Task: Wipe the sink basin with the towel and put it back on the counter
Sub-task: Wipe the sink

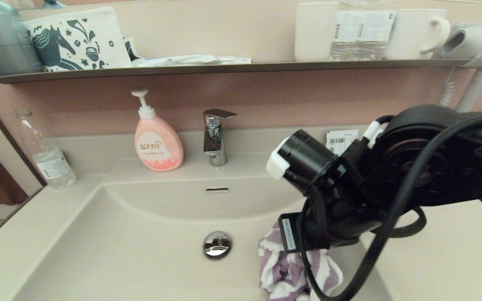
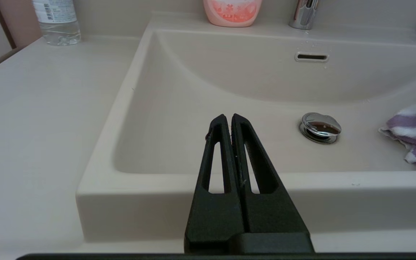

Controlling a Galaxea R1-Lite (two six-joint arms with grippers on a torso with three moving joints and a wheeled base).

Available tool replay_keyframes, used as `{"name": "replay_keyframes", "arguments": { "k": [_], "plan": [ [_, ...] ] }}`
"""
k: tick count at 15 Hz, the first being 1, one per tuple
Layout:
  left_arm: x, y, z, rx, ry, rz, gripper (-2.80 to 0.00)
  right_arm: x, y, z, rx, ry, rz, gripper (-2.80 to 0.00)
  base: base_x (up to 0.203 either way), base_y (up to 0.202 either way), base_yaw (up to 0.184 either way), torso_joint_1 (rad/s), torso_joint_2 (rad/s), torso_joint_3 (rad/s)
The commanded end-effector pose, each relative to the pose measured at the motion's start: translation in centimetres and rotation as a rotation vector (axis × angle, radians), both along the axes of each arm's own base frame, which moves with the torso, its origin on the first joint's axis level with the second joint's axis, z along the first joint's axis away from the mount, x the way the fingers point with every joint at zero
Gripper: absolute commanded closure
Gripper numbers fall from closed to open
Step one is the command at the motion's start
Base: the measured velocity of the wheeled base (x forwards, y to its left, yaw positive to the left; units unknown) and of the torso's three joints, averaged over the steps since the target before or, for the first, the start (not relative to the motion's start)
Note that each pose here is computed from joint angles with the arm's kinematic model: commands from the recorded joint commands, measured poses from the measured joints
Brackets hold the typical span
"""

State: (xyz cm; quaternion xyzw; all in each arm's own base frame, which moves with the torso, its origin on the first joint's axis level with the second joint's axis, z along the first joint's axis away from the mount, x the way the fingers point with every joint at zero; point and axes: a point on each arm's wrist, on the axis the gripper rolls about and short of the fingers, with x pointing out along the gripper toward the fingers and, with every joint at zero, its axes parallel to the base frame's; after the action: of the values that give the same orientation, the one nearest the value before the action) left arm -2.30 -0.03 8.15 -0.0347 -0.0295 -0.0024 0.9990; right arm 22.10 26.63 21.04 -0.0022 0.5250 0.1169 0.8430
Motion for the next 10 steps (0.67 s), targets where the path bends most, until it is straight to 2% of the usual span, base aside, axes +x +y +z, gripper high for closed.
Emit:
{"name": "replay_keyframes", "arguments": {
  "k": [1, 3, 5, 8, 10],
  "plan": [
    [0.0, 0.0, 0.0, -0.001, 0.001, 0.001, 0.00, 0.7, 1.8, -4.0, -0.124, 0.070, 0.003, 0.00, 0.000, 0.000, 0.000, 0.000, 0.00, 0.000],
    [0.0, 0.0, 0.0, -0.001, 0.001, 0.001, 0.00, 1.3, 2.5, -7.0, -0.231, 0.107, -0.021, 0.00, 0.000, 0.000, 0.000, 0.000, 0.00, 0.000],
    [0.0, 0.0, 0.0, -0.001, 0.001, 0.000, 0.00, 1.5, 3.3, -9.2, -0.267, 0.147, -0.025, 0.00, 0.000, 0.000, 0.000, 0.000, 0.00, 0.000],
    [0.0, 0.0, 0.0, -0.001, 0.001, 0.001, 0.00, 1.5, 5.3, -10.9, -0.152, 0.199, 0.031, 0.00, 0.000, 0.000, 0.000, 0.000, 0.00, 0.000],
    [0.0, 0.0, 0.0, -0.001, 0.001, 0.001, 0.00, 1.3, 6.7, -12.1, -0.106, 0.239, 0.071, 0.00, 0.000, 0.000, 0.000, 0.000, 0.00, 0.000]
  ]
}}
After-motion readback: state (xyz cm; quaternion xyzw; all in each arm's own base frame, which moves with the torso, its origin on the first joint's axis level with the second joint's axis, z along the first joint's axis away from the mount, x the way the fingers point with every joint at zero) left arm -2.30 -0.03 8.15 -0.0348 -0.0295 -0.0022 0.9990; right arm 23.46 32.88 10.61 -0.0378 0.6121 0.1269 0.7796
